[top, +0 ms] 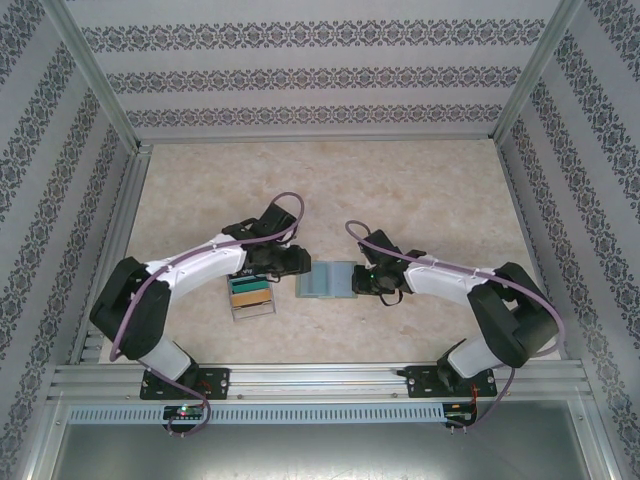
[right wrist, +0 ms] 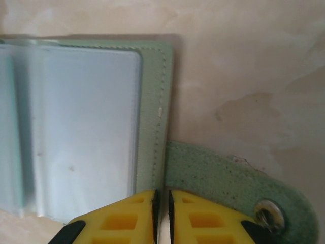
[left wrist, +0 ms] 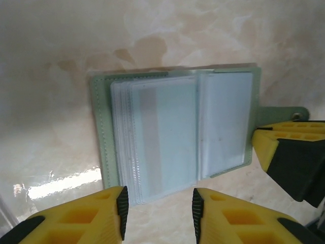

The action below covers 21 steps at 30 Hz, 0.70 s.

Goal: Take the credit cards out of the card holder

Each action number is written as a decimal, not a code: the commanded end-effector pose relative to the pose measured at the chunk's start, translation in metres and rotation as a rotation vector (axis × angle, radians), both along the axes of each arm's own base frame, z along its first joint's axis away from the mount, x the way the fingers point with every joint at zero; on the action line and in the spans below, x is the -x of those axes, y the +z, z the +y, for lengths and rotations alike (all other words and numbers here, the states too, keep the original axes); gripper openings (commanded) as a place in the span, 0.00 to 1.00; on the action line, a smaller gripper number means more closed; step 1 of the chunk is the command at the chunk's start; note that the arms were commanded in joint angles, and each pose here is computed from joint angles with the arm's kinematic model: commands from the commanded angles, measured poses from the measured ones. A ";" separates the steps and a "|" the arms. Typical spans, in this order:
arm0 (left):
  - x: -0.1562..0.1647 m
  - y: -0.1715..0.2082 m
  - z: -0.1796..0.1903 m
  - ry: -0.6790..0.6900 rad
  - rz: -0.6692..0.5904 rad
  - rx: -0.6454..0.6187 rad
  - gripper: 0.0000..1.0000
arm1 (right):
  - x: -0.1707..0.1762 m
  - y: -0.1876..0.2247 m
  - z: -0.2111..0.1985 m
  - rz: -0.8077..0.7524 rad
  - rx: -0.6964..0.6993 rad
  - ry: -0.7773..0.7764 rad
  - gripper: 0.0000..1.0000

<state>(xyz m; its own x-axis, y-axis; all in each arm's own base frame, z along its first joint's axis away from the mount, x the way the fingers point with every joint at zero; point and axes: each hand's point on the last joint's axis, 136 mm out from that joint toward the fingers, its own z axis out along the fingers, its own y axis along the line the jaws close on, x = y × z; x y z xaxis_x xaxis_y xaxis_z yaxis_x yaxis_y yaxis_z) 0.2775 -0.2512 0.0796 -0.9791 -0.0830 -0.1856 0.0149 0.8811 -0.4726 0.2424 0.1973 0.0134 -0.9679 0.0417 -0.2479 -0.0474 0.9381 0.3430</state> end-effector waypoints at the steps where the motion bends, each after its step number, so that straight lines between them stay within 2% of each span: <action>1: -0.006 -0.004 -0.012 0.008 0.003 0.015 0.40 | 0.000 -0.005 0.002 0.007 0.027 0.016 0.17; 12: -0.002 -0.031 -0.020 -0.025 0.066 -0.012 0.38 | 0.001 -0.008 0.005 0.017 0.028 0.028 0.15; 21: -0.002 -0.035 -0.028 -0.044 0.077 0.008 0.37 | 0.002 -0.011 0.006 0.028 0.026 0.028 0.14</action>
